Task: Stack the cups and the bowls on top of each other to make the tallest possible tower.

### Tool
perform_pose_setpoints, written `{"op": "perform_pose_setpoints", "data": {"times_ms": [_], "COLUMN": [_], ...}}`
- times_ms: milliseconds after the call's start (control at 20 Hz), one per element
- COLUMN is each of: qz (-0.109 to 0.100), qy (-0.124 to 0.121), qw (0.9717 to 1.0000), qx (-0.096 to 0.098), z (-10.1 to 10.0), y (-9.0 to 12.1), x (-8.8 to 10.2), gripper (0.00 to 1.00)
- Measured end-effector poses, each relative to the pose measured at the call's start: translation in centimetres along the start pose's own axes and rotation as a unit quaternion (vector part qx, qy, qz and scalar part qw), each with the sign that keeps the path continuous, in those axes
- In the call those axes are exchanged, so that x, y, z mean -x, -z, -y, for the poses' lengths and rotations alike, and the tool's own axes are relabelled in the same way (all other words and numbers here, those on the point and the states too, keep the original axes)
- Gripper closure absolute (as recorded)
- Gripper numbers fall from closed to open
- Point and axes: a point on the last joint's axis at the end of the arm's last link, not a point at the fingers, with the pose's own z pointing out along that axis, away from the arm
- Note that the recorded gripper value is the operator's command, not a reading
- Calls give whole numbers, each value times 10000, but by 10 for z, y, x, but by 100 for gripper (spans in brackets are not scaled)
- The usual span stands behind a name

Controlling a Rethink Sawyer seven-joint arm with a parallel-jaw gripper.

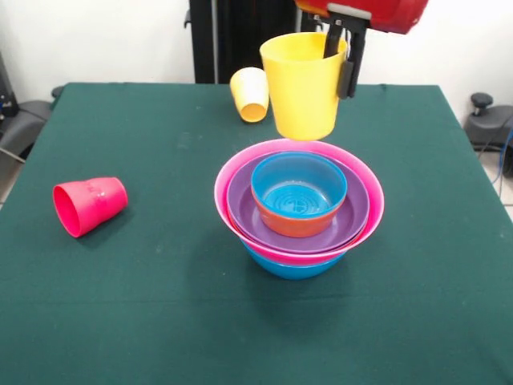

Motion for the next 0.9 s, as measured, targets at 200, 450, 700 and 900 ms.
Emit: {"op": "perform_pose_setpoints", "data": {"times_ms": [200,450,700,900], "qz": [15,217,337,358], "qy": [22,39,24,10], "qw": [10000,9997,9994,9993], "qx": [-59,-79,-51,-61], "z": [-2,-2,1,6], "y": [-3,-25,-47,-69], "x": [-4,-5,-10,-18], "gripper": [100,100,100,100]}}
